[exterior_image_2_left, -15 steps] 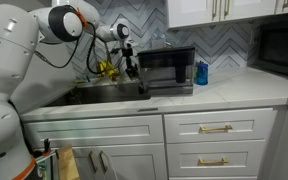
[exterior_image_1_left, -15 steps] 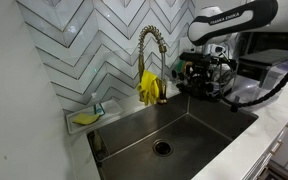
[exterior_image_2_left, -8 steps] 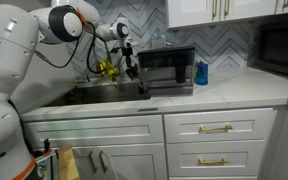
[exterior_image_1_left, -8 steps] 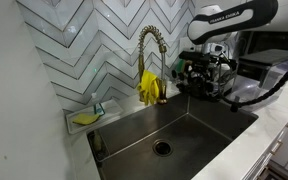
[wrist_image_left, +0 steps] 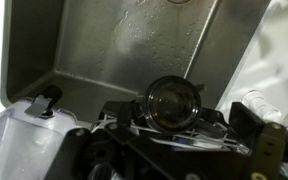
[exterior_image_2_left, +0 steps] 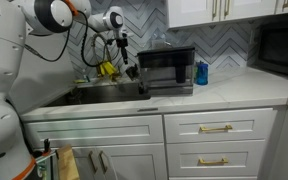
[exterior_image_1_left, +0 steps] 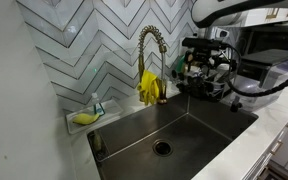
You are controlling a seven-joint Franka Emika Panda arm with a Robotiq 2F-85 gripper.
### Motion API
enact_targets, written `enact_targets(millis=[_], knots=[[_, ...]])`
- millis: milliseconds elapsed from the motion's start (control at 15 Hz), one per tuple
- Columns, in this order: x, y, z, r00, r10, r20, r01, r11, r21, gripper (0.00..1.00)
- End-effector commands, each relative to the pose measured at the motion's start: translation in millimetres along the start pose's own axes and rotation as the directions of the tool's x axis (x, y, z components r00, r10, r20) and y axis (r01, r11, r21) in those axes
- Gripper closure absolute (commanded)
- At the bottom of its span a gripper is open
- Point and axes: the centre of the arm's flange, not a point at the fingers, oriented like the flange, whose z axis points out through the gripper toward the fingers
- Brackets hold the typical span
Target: Move the clear mug on the dishrack backwards
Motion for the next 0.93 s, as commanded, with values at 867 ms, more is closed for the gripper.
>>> enact_targets(millis=[867], knots=[[-151,178,-93,0.617,-0.755,-0.222,0.761,0.644,-0.074,0.00]])
